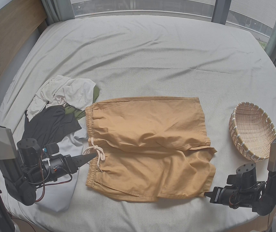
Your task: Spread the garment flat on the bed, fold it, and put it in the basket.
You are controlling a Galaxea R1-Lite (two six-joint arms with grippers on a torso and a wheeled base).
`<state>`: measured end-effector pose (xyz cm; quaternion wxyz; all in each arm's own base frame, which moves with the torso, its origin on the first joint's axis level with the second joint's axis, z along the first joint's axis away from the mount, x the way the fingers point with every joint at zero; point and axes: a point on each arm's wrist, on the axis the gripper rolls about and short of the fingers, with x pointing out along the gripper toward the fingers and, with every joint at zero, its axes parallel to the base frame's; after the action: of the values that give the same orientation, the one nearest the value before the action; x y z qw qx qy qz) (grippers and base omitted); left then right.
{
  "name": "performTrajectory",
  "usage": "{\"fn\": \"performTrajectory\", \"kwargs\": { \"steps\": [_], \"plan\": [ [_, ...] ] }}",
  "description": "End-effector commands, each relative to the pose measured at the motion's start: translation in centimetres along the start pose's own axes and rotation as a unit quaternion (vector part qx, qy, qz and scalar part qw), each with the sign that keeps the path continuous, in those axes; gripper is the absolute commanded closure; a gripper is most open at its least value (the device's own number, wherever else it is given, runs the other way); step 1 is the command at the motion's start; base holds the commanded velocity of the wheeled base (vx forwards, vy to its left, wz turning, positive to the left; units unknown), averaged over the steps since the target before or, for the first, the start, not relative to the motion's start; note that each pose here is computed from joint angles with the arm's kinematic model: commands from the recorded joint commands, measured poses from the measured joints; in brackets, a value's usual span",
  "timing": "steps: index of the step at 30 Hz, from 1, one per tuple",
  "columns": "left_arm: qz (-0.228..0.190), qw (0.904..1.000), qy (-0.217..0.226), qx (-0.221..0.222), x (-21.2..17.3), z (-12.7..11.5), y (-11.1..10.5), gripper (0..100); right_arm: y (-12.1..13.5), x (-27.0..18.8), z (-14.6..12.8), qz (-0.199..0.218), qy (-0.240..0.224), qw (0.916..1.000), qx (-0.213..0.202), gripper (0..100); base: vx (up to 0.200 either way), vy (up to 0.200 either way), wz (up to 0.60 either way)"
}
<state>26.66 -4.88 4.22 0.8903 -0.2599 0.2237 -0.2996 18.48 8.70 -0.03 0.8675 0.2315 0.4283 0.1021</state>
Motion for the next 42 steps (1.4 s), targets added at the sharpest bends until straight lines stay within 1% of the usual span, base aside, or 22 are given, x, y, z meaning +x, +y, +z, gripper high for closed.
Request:
{"fn": "performTrajectory", "kwargs": {
  "steps": [1, 3, 4, 12, 18, 23, 30, 31, 40, 42],
  "plan": [
    [0.001, 1.0, 0.0, -0.001, 0.1, 0.0, 0.1, 0, -0.4, 0.3, -0.9, -0.012, 0.023, 0.9996, -0.005, 100, 0.0, 0.0, 0.0],
    [0.001, 1.0, -0.002, 0.0, 0.1, 0.1, 0.2, 0, -0.3, 0.5, -1.1, -0.011, 0.028, 0.9995, -0.011, 100, 0.0, 0.0, 0.0],
    [0.0, 1.0, -0.003, 0.0, 0.1, 0.2, 0.1, 0, -0.2, 0.5, -1.1, -0.009, 0.029, 0.9994, -0.014, 0, 0.0, 0.0, 0.0],
    [-0.002, 1.0, -0.005, 0.003, 0.1, 0.3, 0.0, 0, -0.2, 0.9, -1.0, -0.008, 0.016, 0.9998, -0.013, 0, 0.0, 0.0, 0.0],
    [-0.002, 1.0, -0.004, 0.003, 0.1, 0.2, 0.0, 0, 0.2, 1.0, -1.1, 0.003, 0.013, 0.9997, -0.019, 0, 0.0, 0.0, 0.0],
    [-0.002, 1.0, -0.004, 0.003, 0.1, 0.2, 0.0, 0, -0.1, 2.1, -1.6, 0.001, 0.02, 0.9996, -0.021, 0, 0.0, 0.0, 0.0],
    [-0.002, 1.0, -0.005, 0.003, 0.1, 0.2, 0.0, 0, -0.3, 3.1, -1.8, 0.008, 0.009, 0.9997, -0.022, 0, 0.0, 0.0, 0.0],
    [-0.002, 1.0, -0.004, 0.003, 0.1, 0.2, 0.0, 0, -0.3, 3.0, -1.8, 0.006, 0.01, 0.9997, -0.022, 100, 0.0, 0.0, 0.0],
    [0.0, 1.0, 0.001, 0.0, -0.1, 0.0, -0.1, 0, -0.2, 2.9, -1.8, 0.005, 0.007, 0.9997, -0.022, 100, 0.0, 0.0, 0.0],
    [0.001, 1.0, 0.003, -0.002, -0.2, -0.2, -0.1, 0, 0.0, 2.6, -1.4, 0.011, -0.003, 0.9997, -0.022, 100, 0.0, 0.0, 0.0]
  ]
}}
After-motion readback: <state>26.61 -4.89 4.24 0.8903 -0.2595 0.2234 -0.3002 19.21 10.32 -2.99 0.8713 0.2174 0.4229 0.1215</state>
